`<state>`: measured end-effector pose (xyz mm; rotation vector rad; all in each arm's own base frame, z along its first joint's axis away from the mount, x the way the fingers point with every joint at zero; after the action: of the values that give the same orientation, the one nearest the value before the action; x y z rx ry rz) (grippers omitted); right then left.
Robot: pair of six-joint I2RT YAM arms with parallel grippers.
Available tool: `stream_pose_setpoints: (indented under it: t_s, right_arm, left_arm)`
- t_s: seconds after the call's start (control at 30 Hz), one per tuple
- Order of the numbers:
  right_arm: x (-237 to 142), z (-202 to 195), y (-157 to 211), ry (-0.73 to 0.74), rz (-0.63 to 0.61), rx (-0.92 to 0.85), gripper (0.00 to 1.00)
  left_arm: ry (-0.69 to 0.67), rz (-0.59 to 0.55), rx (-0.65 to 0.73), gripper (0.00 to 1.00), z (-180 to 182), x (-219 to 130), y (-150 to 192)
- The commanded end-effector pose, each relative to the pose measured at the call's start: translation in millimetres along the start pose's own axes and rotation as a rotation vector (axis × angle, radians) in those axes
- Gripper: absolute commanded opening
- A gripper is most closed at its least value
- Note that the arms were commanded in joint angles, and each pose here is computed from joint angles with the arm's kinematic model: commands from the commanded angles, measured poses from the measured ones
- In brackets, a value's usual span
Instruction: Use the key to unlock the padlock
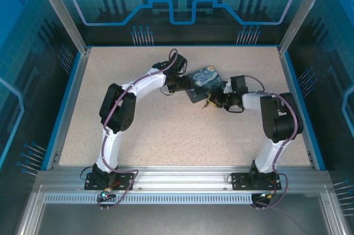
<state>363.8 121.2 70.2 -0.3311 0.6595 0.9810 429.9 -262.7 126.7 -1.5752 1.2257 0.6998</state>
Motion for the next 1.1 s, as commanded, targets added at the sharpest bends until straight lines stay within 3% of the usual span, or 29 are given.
stream_pose_setpoints:
  t_s: [0.0,0.37,0.7,1.07]
  right_arm:
    - [14.1,-20.5,16.8,-0.029,0.096,0.158,0.00]
    - [7.3,-11.7,0.1,-0.094,0.025,0.179,0.00]
    - [-11.4,-10.8,-21.5,-0.190,-0.114,0.246,0.00]
    - [-18.7,-12.9,-46.4,-0.260,-0.161,0.298,0.00]
  left_arm:
    - [-0.112,0.185,-0.013,0.69,28.0,31.0,46.7]
    - [-0.103,0.202,-0.027,0.67,29.4,35.3,51.4]
    - [-0.103,0.215,-0.029,0.65,30.7,38.1,54.4]
    - [-0.105,0.231,-0.033,0.64,32.7,41.8,57.7]
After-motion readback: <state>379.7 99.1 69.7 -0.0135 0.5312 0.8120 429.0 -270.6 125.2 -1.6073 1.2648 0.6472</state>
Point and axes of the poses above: each hand's point on the last joint's axis, 136 mm out from that joint toward the fingers, its own x axis out along the fingers, its own z axis along the line the jaws close on, y = z × x, the point moved 6 cm from there along -x, back along the fingers, and after that the axes turned 8 degrees about x, right-handed, at the moved point
